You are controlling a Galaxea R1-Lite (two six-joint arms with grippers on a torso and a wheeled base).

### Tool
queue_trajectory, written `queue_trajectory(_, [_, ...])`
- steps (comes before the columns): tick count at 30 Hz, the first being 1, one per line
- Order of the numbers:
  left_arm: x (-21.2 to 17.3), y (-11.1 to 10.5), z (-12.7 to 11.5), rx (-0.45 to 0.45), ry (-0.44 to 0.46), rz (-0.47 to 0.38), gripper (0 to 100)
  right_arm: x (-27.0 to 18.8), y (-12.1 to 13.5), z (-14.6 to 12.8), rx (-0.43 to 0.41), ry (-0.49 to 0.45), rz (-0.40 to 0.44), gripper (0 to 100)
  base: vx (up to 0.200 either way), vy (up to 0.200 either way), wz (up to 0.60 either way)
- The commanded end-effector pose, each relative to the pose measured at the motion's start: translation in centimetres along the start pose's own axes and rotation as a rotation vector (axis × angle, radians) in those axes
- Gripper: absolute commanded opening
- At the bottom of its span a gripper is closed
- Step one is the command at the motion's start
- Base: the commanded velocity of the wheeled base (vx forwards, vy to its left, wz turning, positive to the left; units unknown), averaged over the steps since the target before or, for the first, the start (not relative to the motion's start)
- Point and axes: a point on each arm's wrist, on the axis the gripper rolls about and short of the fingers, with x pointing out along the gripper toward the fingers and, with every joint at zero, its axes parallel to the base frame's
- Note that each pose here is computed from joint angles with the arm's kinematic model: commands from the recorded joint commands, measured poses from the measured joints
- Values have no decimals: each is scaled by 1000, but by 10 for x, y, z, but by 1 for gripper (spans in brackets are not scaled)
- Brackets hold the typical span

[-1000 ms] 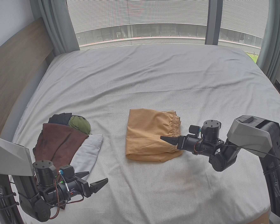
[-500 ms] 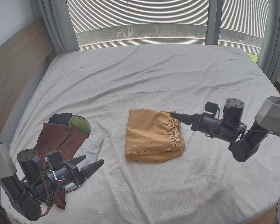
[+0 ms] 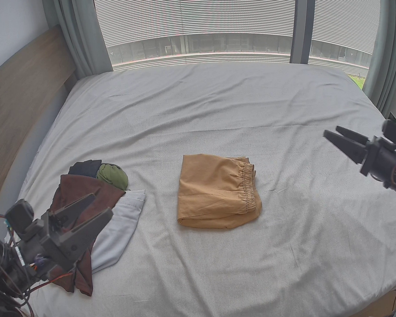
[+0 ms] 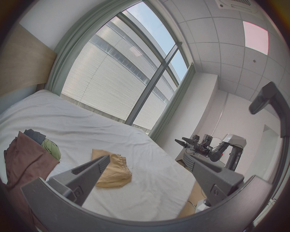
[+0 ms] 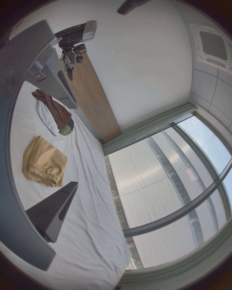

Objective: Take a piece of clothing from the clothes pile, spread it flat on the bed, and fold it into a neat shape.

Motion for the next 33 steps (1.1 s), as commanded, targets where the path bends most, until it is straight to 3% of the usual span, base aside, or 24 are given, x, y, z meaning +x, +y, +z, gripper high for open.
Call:
queue_trajectory(1, [-71,-54,16,38,-161,-103,100,-123,57,21,-200,-190,-126,100,0,0,0])
queue_trajectory(4, [-99,-66,5,17,-109,-98,100,-162,87,11,-207,-198,-138,100,0,0,0])
queue_trajectory(11, [-129,-80,-2,-1,-77,-87,100,-205,120,-6,-172,-174,-86,100,0,0,0])
queue_trajectory(19, [-139,-83,-7,0,-77,-47,100,-225,129,-20,-141,-181,-35,100,0,0,0])
queue_trajectory(33, [-165,-95,-32,85,-165,-4,100,-239,133,-44,-148,-187,-60,100,0,0,0])
